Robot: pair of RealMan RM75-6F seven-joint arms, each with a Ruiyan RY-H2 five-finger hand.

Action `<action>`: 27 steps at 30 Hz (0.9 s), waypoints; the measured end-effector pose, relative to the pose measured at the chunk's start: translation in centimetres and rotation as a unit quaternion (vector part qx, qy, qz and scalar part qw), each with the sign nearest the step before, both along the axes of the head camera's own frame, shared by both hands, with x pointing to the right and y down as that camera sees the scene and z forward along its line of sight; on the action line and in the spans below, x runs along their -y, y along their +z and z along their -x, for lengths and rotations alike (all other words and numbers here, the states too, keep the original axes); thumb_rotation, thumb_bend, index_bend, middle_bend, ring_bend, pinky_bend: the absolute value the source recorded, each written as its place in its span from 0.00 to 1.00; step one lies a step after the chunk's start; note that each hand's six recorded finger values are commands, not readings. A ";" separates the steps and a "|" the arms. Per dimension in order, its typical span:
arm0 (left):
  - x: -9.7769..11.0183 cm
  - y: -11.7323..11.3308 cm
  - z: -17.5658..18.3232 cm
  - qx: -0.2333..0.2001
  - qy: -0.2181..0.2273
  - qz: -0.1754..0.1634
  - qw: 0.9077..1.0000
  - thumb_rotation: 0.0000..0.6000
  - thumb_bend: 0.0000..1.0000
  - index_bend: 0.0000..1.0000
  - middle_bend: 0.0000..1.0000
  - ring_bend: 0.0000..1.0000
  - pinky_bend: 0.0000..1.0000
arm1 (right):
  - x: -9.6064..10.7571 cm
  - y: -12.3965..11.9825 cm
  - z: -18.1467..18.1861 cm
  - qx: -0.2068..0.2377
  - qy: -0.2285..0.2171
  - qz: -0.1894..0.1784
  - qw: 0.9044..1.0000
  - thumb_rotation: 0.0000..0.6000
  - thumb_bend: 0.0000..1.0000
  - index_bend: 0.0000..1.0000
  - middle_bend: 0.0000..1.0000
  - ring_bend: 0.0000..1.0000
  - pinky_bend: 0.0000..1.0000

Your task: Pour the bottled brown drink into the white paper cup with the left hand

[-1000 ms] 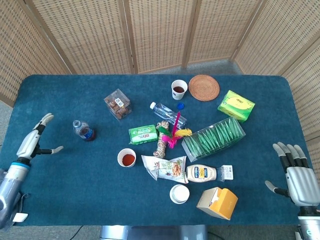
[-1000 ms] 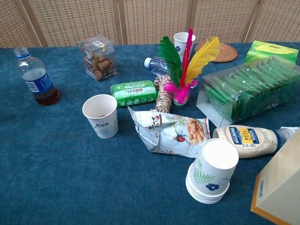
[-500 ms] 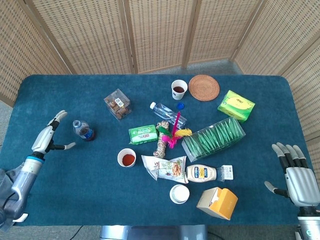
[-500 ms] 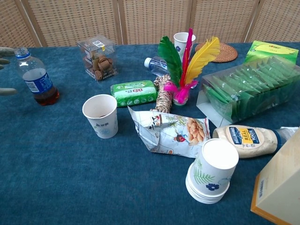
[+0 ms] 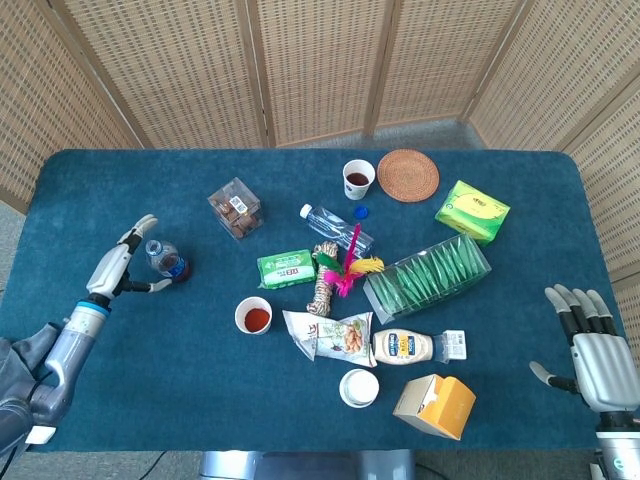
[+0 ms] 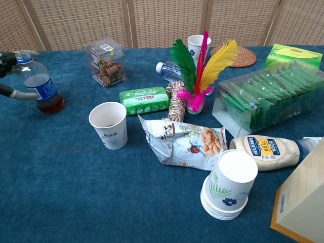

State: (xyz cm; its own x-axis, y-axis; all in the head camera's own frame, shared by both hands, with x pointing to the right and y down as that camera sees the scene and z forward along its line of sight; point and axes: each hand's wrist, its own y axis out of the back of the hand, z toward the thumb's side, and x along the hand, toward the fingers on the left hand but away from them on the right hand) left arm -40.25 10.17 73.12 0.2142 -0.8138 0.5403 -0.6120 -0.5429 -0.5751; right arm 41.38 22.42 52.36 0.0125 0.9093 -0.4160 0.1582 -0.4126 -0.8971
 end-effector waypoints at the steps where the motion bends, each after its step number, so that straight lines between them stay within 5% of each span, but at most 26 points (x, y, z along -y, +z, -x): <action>1: 0.0 0.1 -0.2 0.000 0.001 0.001 1.000 1.00 0.18 0.00 0.00 0.00 0.00 | 0.0 0.0 0.0 0.000 0.001 0.000 1.000 1.00 0.00 0.00 0.00 0.00 0.00; 13: 0.1 1.1 -1.6 -0.006 0.006 0.009 1.000 1.00 0.20 0.00 0.00 0.00 0.00 | 0.0 0.2 -0.1 0.004 -0.001 0.006 1.000 1.00 0.00 0.00 0.00 0.00 0.00; 22: 0.0 1.4 -1.7 -0.008 -0.001 0.006 1.000 1.00 0.34 0.00 0.01 0.00 0.00 | 0.0 0.1 -0.1 0.006 0.000 0.005 1.000 1.00 0.00 0.00 0.00 0.00 0.00; 27: -0.1 1.6 -1.9 -0.005 -0.003 0.003 1.000 1.00 0.39 0.27 0.21 0.02 0.08 | 0.0 0.0 -0.1 0.008 0.000 0.004 1.000 1.00 0.00 0.00 0.00 0.00 0.00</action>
